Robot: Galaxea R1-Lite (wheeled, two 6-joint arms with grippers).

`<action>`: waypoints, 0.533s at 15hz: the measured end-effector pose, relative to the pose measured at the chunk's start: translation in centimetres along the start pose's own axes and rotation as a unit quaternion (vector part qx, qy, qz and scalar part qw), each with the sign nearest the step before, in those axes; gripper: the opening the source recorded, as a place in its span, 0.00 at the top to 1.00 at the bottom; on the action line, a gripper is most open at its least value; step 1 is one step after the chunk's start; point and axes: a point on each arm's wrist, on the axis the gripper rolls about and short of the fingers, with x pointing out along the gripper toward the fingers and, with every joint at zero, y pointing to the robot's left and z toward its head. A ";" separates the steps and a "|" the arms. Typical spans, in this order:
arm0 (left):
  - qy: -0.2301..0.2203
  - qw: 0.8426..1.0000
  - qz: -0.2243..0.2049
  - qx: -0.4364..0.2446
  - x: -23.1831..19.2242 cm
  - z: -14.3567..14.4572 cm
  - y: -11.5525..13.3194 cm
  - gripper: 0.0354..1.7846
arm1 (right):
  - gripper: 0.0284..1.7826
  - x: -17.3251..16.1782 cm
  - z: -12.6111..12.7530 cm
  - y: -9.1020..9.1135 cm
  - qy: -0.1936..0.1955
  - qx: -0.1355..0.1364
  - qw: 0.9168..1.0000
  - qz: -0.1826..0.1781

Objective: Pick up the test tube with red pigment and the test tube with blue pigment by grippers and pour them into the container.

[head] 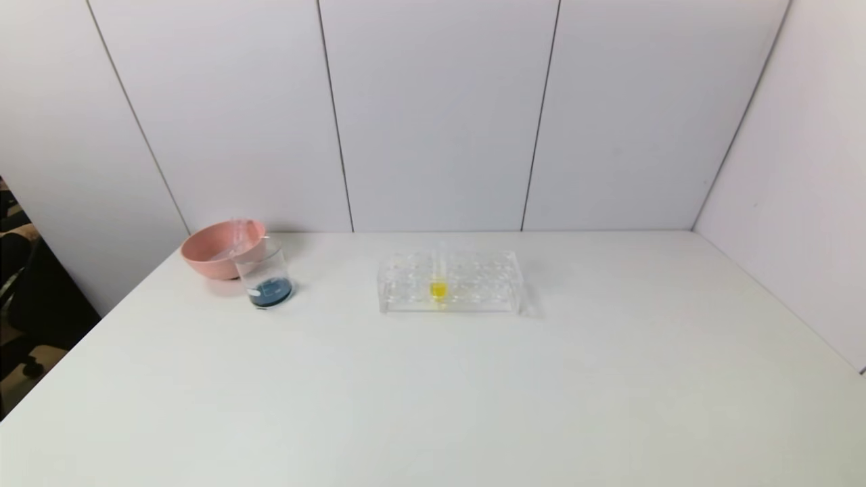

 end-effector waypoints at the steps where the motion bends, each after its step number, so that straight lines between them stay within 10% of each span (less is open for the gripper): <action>1: -0.001 1.000 0.002 -0.012 0.5 -1.3 -0.4 0.01 | 0.00 0.0 0.0 0.0 0.000 0.000 1.000 0.000; 8: 0.002 0.964 0.138 -0.229 2.0 -4.5 -0.8 0.01 | 0.00 0.0 0.0 0.0 0.000 0.000 1.000 0.000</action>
